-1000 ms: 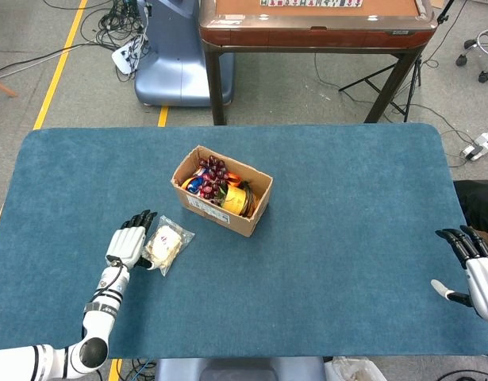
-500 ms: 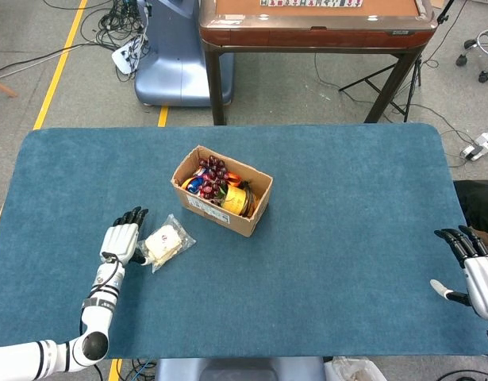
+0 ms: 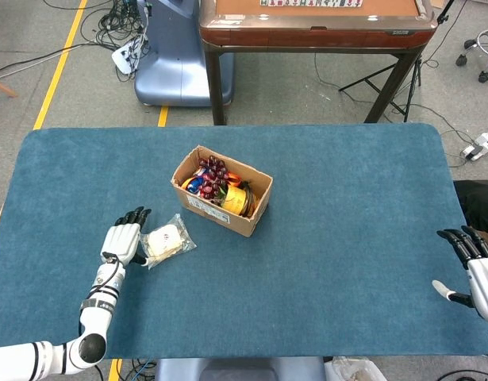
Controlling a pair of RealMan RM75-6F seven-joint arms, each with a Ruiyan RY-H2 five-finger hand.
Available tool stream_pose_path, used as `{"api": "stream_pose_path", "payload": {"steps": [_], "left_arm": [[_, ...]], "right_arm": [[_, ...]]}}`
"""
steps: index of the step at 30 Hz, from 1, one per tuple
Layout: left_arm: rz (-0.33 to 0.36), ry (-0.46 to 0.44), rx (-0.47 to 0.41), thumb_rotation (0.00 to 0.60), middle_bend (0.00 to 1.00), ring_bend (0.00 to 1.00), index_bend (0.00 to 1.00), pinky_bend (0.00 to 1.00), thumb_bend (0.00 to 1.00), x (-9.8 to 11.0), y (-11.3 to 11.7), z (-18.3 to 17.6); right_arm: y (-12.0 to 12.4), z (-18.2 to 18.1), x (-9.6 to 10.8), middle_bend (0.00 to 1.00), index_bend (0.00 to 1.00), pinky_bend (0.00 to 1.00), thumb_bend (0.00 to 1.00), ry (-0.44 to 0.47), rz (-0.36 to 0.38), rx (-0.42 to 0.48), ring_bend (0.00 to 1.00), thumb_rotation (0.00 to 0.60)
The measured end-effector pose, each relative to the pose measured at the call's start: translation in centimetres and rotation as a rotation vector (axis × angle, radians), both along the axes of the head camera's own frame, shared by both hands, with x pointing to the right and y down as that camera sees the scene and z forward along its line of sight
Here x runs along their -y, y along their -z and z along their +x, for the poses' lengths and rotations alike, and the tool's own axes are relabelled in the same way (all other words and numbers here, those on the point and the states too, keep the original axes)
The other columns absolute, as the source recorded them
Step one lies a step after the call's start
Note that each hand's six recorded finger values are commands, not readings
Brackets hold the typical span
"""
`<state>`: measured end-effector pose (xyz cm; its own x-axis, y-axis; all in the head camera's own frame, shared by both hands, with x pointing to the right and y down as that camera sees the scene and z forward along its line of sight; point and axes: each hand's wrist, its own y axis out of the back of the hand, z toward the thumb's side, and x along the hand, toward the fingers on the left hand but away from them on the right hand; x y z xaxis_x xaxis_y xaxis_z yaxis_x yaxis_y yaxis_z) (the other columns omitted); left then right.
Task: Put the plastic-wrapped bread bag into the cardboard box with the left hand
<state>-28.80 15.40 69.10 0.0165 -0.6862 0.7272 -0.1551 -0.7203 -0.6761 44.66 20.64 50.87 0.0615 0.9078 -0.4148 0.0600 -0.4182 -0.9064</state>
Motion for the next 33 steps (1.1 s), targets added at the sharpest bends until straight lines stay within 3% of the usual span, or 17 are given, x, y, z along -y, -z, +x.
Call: {"api": "stream_pose_path", "payload": {"steps": [11, 25, 30, 33], "left_arm": [[-0.045, -0.041, -0.012, 0.6, 0.0, 0.0, 0.0, 0.09, 0.06, -0.4, 0.4, 2.2], [-0.038, -0.071, 0.065, 0.6, 0.0, 0.0, 0.0, 0.09, 0.06, -1.1, -2.7, 3.0], [-0.018, -0.054, 0.089, 0.6, 0.0, 0.01, 0.0, 0.17, 0.06, -1.1, -3.5, 2.4], [0.004, -0.04, 0.092, 0.6, 0.02, 0.08, 0.01, 0.22, 0.06, -1.1, -3.8, 2.2]], "right_arm": [[0.7, 0.0, -0.1, 0.21, 0.2, 0.41, 0.03, -0.003, 0.016, 0.009, 0.1, 0.6], [1.0, 0.0, -0.1, 0.21, 0.2, 0.41, 0.03, 0.0, 0.022, 0.016, 0.1, 0.6], [1.0, 0.0, -0.1, 0.22, 0.2, 0.41, 0.03, 0.0, 0.022, 0.016, 0.1, 0.6], [0.9, 0.0, -0.1, 0.22, 0.2, 0.41, 0.03, 0.001, 0.019, 0.015, 0.1, 0.6]]}}
